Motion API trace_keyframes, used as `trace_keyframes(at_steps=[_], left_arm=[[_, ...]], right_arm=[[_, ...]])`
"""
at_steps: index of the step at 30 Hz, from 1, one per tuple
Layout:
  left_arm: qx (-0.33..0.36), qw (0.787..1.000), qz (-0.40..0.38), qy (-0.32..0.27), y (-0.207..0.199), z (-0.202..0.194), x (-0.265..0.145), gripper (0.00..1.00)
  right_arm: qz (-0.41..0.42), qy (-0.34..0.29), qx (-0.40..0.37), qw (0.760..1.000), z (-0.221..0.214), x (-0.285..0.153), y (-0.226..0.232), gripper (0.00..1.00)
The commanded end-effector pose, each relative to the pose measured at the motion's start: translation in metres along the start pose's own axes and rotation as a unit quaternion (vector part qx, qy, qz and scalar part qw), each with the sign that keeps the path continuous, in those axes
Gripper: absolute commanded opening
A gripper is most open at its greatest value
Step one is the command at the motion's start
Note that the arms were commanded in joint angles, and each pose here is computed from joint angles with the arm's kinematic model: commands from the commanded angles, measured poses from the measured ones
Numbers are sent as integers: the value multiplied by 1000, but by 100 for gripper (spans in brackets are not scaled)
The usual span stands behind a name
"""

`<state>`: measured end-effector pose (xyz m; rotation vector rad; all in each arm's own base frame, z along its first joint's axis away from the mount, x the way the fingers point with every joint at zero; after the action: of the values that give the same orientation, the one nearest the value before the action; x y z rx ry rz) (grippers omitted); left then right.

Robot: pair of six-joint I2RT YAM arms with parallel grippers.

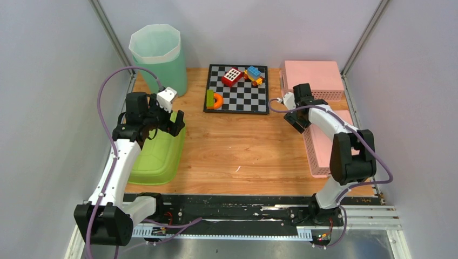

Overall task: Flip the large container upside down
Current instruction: Move the container to the center of the board.

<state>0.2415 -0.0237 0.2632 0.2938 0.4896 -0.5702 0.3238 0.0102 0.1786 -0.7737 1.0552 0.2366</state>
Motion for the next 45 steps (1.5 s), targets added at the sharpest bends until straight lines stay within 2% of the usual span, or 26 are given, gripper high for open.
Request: trace_keyframes(at_steps=[1,8,18,23,28,32,36,39,45], left_arm=[[5,1000,3,-7,-1,0,-4,100],[5,1000,1,-7,-1,0,-4,100],[5,1000,1,-10,-1,1,-4,100],[15,999,34,-25,7,21,-16,100],[57,992,101,-41,29,62,-33,100],[72,986,136,-61,47,101,-44,100],[78,978,167,-102,66,141,-45,100],[83,973,176,-125,84,171,-38,100],[88,974,186,-94,126,195,10,100]], right_arm=[[-20,15,18,1000,7,14,-8,75],[-50,32,15,998,15,28,-15,76],[-74,23,10,997,22,17,-27,77],[-15,-44,32,998,29,-31,-28,78],[49,-129,0,990,35,-102,-10,80],[110,-222,-45,968,31,-147,19,82],[204,-304,-70,928,19,-171,47,84],[257,-327,-87,905,10,-173,62,84],[313,-338,-129,878,-9,-157,87,84]])
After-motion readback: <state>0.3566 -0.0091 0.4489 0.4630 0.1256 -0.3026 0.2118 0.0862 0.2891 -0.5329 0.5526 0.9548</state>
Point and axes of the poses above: each gripper's point midway between its finger pads, its own x axis out along the fingers, its own y axis along the line the jaws close on, z = x × y, the point moved 10 cm from there along -x, back along the fingers, and after that the axes turned 4 degrees about x, right-handed, at the moved point
